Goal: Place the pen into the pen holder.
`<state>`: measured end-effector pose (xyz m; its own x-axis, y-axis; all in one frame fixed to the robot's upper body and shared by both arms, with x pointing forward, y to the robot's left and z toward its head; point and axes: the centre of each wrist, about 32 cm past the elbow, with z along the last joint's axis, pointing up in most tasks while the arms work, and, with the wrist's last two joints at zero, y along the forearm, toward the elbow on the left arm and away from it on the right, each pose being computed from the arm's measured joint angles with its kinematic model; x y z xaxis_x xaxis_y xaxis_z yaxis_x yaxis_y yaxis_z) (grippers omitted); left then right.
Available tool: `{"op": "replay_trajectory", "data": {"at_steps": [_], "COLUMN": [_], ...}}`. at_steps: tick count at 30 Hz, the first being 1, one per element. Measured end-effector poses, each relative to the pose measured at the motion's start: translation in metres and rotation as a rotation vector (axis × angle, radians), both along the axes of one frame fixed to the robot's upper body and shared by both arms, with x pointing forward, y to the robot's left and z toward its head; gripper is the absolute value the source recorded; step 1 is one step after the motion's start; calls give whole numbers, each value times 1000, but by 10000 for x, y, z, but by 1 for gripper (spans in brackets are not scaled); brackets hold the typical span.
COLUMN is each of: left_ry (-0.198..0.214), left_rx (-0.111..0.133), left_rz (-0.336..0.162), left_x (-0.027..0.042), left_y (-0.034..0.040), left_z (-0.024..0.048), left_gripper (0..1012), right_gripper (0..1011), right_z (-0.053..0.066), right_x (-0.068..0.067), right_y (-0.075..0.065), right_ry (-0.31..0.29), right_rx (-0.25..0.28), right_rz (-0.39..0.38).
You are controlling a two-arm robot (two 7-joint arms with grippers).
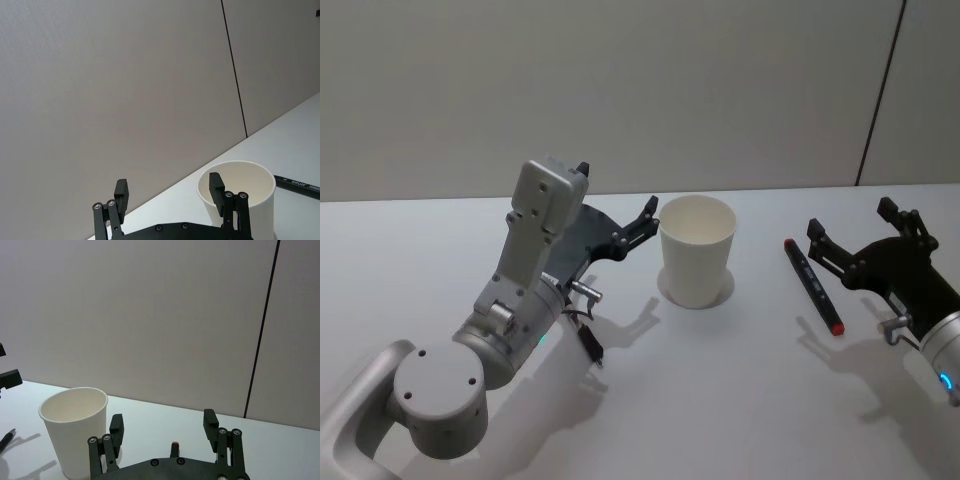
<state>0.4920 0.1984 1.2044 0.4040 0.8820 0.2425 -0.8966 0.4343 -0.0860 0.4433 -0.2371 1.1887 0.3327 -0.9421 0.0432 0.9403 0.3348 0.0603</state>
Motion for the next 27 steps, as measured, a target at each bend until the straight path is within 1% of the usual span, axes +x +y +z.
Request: {"op": "replay_trajectory", "data": {"at_steps": [27], "left_ry": [0], "left_rx": [0], "left_rz": [0], "left_x": [0], "left_y": [0], "left_z": [0], "left_gripper": [1001], "right_gripper": [1001], "right_z": [0], "right_x": [0], "right_y": [0], "right_ry": [0], "right_rx": [0], "right_rz": [0]}}
